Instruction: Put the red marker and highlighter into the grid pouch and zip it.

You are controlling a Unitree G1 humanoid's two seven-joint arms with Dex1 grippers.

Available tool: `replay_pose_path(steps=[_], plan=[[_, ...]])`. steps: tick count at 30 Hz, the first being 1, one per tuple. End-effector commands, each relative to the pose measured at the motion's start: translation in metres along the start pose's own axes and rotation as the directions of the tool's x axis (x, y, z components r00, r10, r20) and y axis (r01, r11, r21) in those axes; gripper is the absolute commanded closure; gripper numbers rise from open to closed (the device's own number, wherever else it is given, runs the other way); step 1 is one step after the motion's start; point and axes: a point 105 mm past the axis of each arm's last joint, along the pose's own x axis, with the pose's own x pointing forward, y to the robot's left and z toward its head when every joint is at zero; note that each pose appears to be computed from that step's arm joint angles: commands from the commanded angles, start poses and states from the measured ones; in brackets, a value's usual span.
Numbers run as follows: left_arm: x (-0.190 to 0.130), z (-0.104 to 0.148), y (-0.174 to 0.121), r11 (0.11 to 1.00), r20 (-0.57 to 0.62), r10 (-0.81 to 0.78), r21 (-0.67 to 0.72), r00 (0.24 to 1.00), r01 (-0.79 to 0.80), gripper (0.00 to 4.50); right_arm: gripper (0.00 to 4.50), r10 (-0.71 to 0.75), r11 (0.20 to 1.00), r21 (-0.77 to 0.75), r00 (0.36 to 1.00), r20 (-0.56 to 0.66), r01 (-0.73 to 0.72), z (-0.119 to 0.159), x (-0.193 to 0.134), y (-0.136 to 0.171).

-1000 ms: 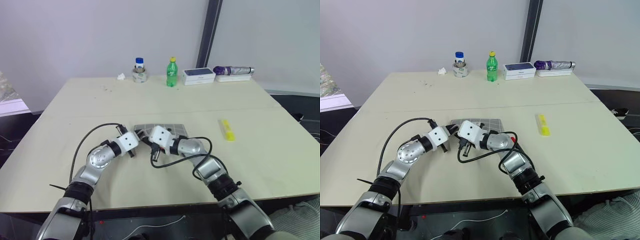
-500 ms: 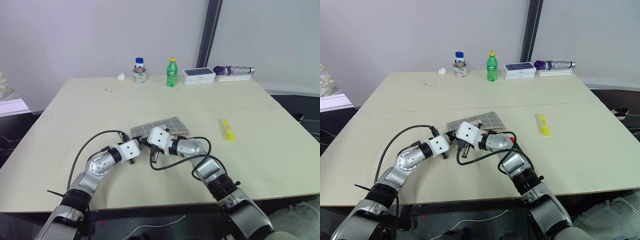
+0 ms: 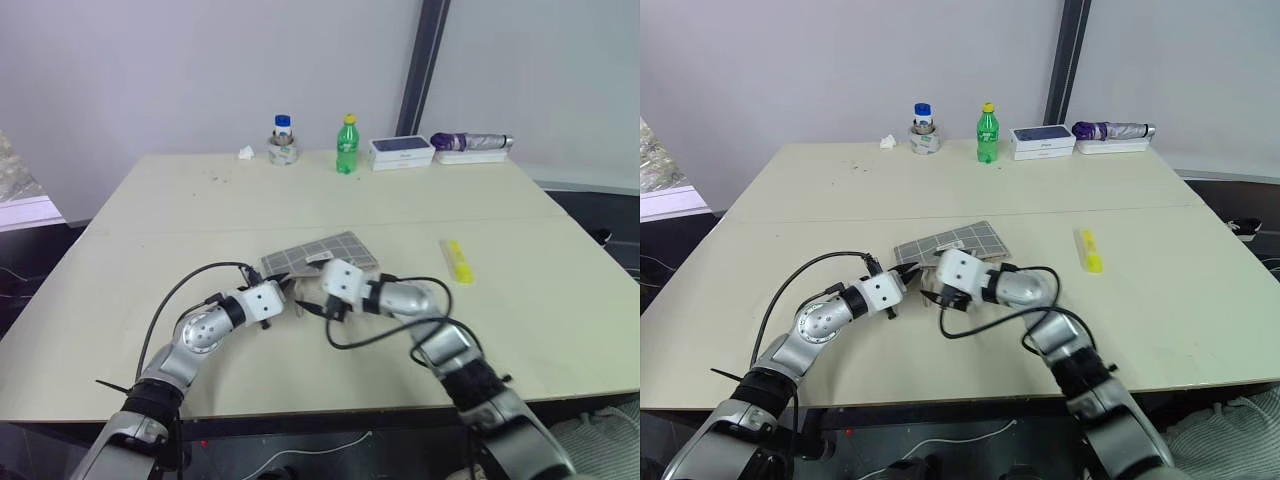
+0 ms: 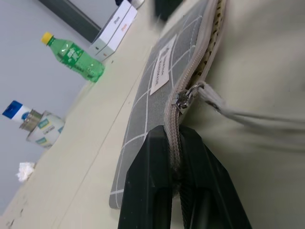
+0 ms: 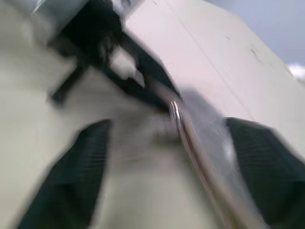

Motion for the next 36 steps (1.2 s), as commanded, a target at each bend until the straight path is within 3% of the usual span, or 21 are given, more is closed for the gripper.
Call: replay_pose_path(steps=[1, 4, 7, 10, 15, 20, 23, 28, 31, 34, 36], plan=[[-0.001, 0.009, 0.011, 0.998, 0.034, 0.048, 0.031, 0.998, -0.049, 4.50, 0.06, -0.113, 0.993, 0.043, 0.991, 0.068, 0.110, 0.019, -0.032, -0.012], [-0.002, 0.008, 0.012, 0.998, 0.037, 0.054, 0.033, 0.998, -0.055, 4.50, 0.06, -0.278, 0.950, 0.154, 0.960, 0.025, 0.271, 0.008, -0.067, -0.026], [-0.002, 0.008, 0.012, 0.998, 0.043, 0.048, 0.026, 0.998, -0.049, 4.50, 0.06, -0.456, 0.859, 0.247, 0.889, -0.032, 0.449, 0.000, -0.099, -0.044], [0.002, 0.007, 0.010, 0.999, 0.045, 0.040, 0.019, 0.998, -0.041, 4.50, 0.06, -0.603, 0.742, 0.253, 0.783, -0.152, 0.621, -0.019, -0.120, -0.061], [0.010, 0.012, 0.009, 0.999, 0.064, 0.026, 0.017, 0.998, -0.027, 4.50, 0.06, -0.718, 0.596, 0.243, 0.644, -0.265, 0.765, -0.041, -0.136, -0.094], [0.015, 0.017, 0.009, 1.000, 0.084, 0.009, 0.022, 0.996, -0.010, 4.50, 0.06, -0.674, 0.536, 0.190, 0.552, -0.490, 0.823, -0.095, -0.143, -0.124], [0.013, 0.015, 0.012, 1.000, 0.077, 0.011, 0.024, 0.997, -0.013, 4.50, 0.06, -0.650, 0.425, 0.218, 0.464, -0.602, 0.878, -0.127, -0.161, -0.140], [0.009, 0.010, 0.009, 1.000, 0.059, 0.001, 0.028, 0.998, -0.003, 4.50, 0.06, -0.558, 0.371, 0.278, 0.452, -0.696, 0.886, -0.156, -0.165, -0.137], [0.008, 0.010, 0.013, 1.000, 0.055, 0.014, 0.027, 0.998, -0.016, 4.50, 0.82, -0.507, 0.351, 0.346, 0.487, -0.711, 0.870, -0.162, -0.161, -0.131], [0.007, 0.010, 0.013, 0.999, 0.053, 0.019, 0.027, 0.998, -0.020, 4.50, 2.30, -0.497, 0.352, 0.362, 0.500, -0.709, 0.863, -0.163, -0.160, -0.130], [0.007, 0.010, 0.013, 0.999, 0.053, 0.020, 0.027, 0.998, -0.021, 4.50, 3.31, -0.508, 0.410, 0.322, 0.507, -0.696, 0.853, -0.159, -0.160, -0.131]])
